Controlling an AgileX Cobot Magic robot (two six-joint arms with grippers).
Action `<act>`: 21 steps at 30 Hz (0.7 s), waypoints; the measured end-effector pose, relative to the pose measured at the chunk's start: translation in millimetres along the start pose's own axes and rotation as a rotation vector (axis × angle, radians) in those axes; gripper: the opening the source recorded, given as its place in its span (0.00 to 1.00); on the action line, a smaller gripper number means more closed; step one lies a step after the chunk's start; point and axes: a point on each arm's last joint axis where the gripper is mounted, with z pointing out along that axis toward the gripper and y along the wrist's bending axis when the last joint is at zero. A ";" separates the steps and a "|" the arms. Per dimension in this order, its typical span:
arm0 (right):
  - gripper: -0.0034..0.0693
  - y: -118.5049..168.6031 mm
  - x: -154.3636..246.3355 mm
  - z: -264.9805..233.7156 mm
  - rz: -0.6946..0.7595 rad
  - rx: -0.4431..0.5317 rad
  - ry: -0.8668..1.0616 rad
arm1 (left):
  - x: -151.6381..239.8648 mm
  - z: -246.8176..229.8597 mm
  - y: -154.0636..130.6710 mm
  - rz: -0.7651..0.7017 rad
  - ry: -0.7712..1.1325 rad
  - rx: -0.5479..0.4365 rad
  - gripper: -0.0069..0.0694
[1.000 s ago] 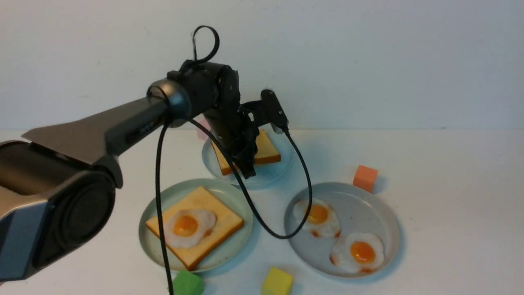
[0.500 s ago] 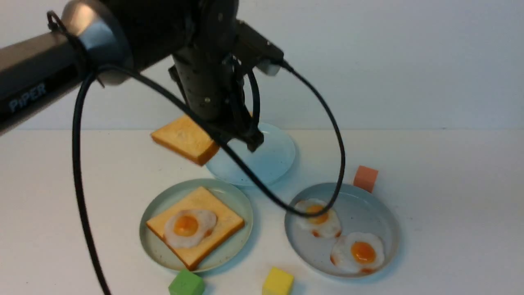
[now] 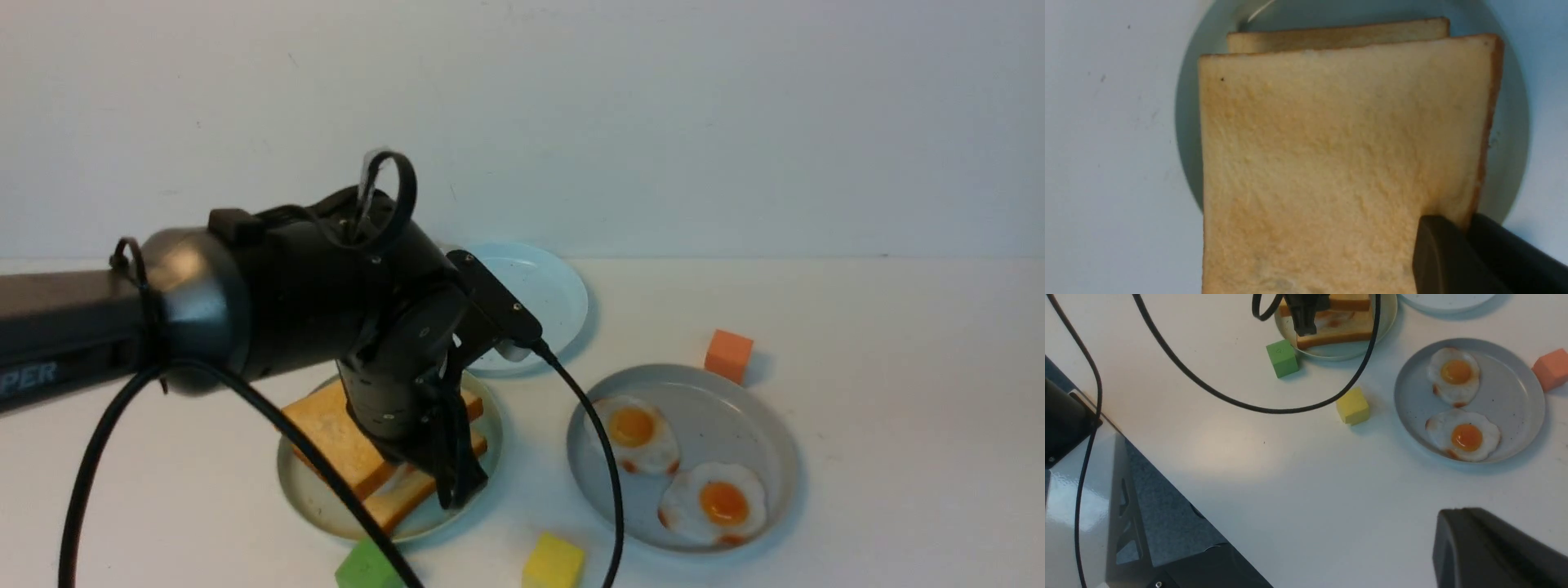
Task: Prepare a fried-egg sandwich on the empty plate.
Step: Use the left arm to place a slice of bread on the fried egg in the middle
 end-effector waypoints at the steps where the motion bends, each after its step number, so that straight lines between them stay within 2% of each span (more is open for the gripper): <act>1: 0.09 0.0 0.0 0.0 0.000 0.000 0.000 | 0.4 1.1 -0.6 0.008 -0.005 0.001 0.13; 9: 0.10 0.0 0.0 0.0 0.000 0.000 0.000 | -0.1 20.4 -3.5 0.043 0.021 -0.012 0.13; 21: 0.11 0.0 0.0 0.0 0.000 0.000 0.000 | -0.9 37.5 -10.4 0.024 0.041 0.020 0.13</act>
